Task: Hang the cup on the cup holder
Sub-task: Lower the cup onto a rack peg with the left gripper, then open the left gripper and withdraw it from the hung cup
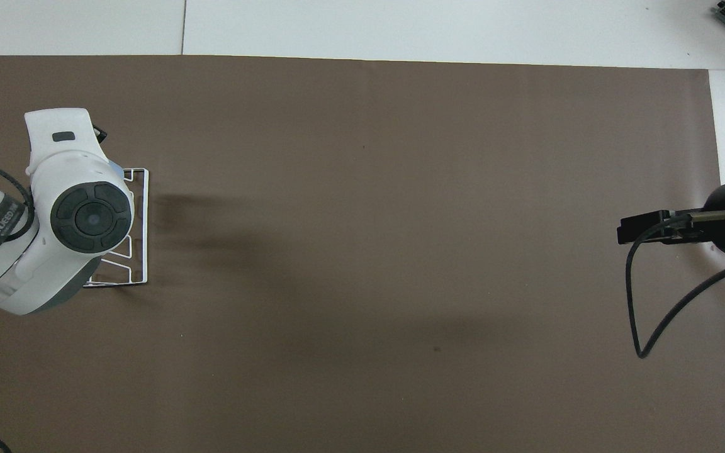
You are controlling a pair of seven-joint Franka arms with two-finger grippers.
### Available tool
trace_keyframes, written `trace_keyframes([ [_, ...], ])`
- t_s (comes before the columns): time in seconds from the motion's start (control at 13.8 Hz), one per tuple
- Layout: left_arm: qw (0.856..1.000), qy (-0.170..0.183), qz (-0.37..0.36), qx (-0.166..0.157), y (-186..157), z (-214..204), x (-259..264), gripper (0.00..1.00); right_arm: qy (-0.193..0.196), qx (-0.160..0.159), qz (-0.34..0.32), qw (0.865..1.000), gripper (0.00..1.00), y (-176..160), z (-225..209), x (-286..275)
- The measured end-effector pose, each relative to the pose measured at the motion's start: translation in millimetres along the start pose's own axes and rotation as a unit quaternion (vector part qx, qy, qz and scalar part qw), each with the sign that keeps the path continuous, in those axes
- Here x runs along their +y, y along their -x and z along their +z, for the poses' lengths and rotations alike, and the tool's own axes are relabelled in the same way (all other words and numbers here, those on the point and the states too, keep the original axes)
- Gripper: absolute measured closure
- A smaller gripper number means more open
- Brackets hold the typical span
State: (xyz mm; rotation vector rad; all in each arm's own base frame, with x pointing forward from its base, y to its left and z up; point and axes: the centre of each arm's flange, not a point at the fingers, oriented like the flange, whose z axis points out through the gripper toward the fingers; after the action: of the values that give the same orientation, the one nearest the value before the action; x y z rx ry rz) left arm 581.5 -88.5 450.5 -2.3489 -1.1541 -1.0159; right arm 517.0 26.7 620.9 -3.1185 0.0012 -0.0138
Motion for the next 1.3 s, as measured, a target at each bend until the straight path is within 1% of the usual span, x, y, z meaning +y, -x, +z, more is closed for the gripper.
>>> trace_keyframes([
  [0.22, 1.0, 0.009, -0.002, 0.005, -12.0, -7.9, 5.0, 0.0, 0.0, 0.0, 0.0, 1.0, 0.0, 0.0, 0.0, 0.0],
  [0.29, 1.0, 0.011, -0.002, 0.0, -15.2, -10.3, 6.8, 0.0, 0.0, 0.0, 0.0, 1.0, 0.0, 0.0, 0.0, 0.0],
  [0.65, 0.995, 0.036, 0.011, -0.091, -44.7, -31.2, 18.2, 0.0, 0.0, 0.0, 0.0, 1.0, 0.0, 0.0, 0.0, 0.0],
  [0.8, 0.989, 0.045, 0.025, -0.141, -57.8, -39.6, 18.5, 0.0, 0.0, 0.0, 0.0, 1.0, 0.0, 0.0, 0.0, 0.0],
  [1.01, 0.97, 0.056, 0.076, -0.224, -90.2, -49.9, 5.5, 0.0, 0.0, 0.0, 0.0, 1.0, 0.0, 0.0, 0.0, 0.0],
  [1.16, 0.953, 0.065, 0.136, -0.264, -105.9, -54.8, -11.7, 0.0, 0.0, 0.0, 0.0, 1.0, 0.0, 0.0, 0.0, 0.0],
  [1.3, 0.93, 0.075, 0.196, -0.3, -110.5, -66.3, -25.2, 0.0, 0.0, 0.0, 0.0, 1.0, 0.0, 0.0, 0.0, 0.0],
])
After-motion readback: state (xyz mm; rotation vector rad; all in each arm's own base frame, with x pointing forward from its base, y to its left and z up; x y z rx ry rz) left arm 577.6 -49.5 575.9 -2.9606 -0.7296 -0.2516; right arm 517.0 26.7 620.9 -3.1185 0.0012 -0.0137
